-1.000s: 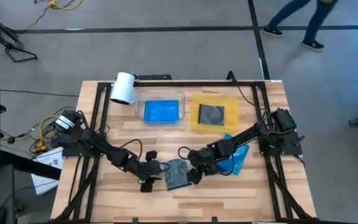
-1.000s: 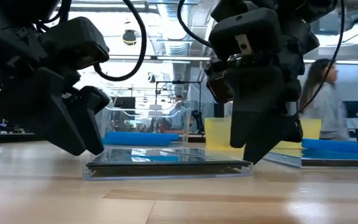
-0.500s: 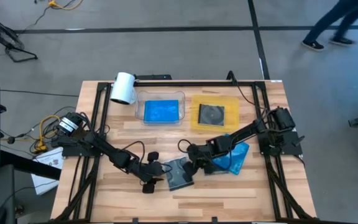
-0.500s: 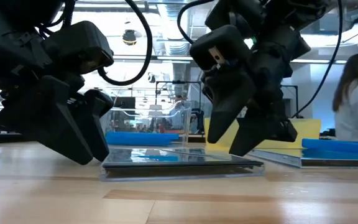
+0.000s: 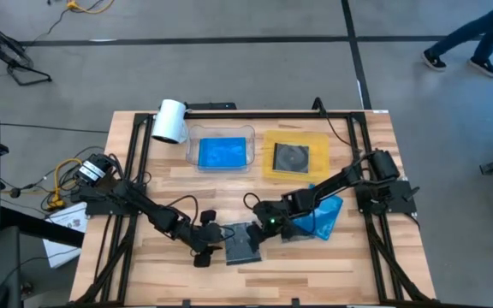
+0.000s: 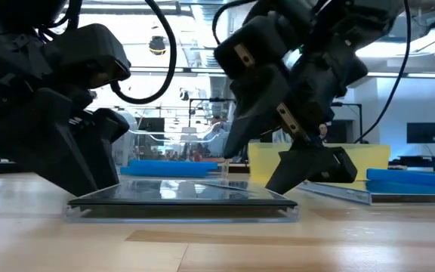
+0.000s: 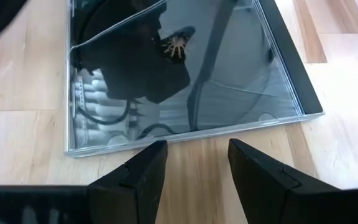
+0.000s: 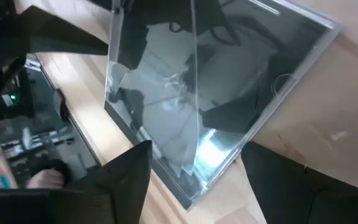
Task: Pick & place jewel cases by type
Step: Put the left black CD case into the yellow bin
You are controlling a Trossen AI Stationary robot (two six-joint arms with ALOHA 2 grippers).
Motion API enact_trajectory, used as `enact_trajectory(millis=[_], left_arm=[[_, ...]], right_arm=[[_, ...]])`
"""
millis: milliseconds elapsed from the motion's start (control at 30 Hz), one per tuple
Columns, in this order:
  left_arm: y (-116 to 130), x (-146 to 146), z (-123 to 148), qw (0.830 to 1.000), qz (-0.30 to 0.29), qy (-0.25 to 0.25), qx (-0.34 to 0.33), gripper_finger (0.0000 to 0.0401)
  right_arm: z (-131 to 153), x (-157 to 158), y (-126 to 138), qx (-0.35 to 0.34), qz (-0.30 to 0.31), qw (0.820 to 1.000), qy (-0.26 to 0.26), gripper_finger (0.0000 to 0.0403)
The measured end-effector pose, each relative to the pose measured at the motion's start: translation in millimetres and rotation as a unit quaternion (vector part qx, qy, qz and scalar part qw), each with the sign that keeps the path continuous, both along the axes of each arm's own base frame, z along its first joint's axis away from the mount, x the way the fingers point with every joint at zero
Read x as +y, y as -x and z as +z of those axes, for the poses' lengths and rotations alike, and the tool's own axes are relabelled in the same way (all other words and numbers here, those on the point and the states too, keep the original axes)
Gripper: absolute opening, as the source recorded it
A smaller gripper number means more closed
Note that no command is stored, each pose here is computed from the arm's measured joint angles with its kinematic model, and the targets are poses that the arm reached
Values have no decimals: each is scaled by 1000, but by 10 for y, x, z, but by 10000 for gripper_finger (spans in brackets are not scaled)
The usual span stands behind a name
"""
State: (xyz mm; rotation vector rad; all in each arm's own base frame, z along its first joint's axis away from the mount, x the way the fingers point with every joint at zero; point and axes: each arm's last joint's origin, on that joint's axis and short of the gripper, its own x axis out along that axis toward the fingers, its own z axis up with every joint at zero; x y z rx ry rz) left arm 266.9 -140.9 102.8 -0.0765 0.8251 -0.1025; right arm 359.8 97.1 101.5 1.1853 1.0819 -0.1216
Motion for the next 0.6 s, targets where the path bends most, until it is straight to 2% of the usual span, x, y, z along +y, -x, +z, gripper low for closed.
enact_trajectory(millis=[233,400,600], left_arm=[[11,12,-17,1000,14,2,14,171],[35,41,-44,999,36,-7,35,171],[41,52,47,999,31,-23,9,171]], right_arm=[[182,-31,14,-57,7,996,66,249],[201,-47,66,-28,-6,995,99,249],[189,-12,99,-19,-1,992,128,249]])
